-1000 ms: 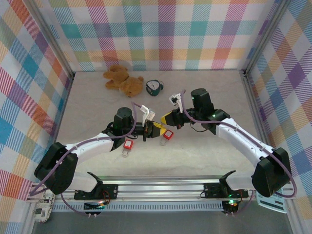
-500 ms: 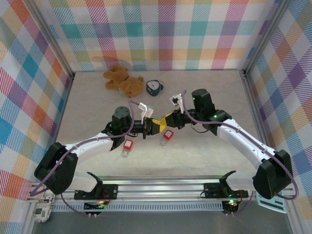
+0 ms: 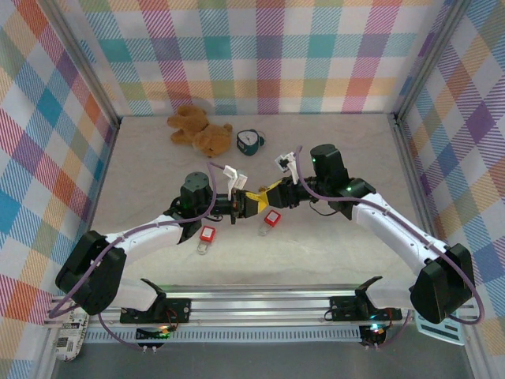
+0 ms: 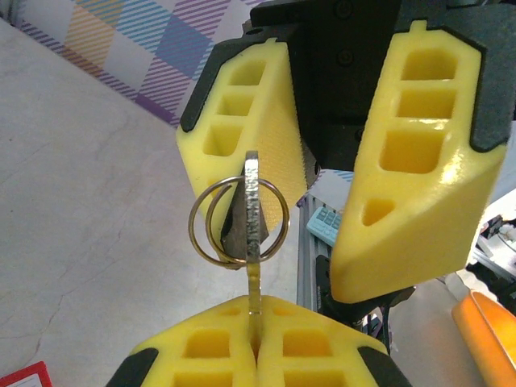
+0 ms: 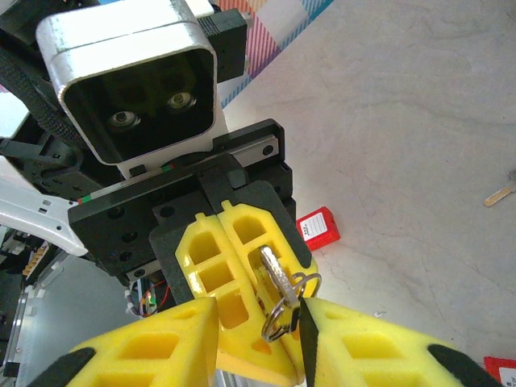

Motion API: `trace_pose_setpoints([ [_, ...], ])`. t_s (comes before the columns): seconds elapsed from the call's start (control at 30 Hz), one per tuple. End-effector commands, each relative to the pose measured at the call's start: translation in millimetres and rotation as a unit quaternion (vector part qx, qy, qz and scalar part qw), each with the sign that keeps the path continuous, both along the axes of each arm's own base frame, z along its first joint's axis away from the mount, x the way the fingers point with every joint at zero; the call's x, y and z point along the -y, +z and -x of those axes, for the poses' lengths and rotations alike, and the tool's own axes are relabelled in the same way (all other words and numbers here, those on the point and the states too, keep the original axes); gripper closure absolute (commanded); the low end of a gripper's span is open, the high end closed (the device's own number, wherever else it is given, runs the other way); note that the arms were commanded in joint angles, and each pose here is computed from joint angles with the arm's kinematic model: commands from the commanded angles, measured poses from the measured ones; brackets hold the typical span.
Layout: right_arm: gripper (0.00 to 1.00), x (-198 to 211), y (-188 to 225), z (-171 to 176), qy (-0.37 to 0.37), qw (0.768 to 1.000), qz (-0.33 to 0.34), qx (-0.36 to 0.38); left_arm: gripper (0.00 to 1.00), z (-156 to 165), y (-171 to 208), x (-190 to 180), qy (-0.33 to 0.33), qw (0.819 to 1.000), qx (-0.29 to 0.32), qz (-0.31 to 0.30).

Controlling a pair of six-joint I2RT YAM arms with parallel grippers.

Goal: Unlock with the key

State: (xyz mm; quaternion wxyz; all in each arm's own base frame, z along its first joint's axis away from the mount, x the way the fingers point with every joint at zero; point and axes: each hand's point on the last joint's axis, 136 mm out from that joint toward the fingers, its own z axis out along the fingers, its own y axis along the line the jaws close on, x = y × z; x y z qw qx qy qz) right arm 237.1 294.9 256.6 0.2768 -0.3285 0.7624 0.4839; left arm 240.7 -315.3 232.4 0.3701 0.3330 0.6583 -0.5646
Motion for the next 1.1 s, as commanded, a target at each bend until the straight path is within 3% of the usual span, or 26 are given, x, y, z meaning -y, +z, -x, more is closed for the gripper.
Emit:
trace_pose_setpoints([
  [0.0,0.66,-7,20,-3,0.011,0.999,-0.018,0.025,1.0,4,4,-1,-0.01,1.0,0.008,0.007],
  [0.27,0.66,-12,20,-10,0.015,1.0,-0.012,0.024,1.0,4,2,-1,-0.01,1.0,0.009,0.004],
  [0.8,0.97,-10,10,1,0.027,1.0,-0.012,0.011,1.0,-5,-3,1,0.001,1.0,0.003,-0.005],
  [0.93,0.99,-7,16,-1,0.01,1.0,-0.015,0.025,0.78,-9,-6,0,0.015,1.0,0.001,-0.01],
  [1.07,1.0,-3,20,-6,-0.01,0.999,-0.013,0.04,0.7,-11,-7,-1,0.02,1.0,0.001,-0.012],
])
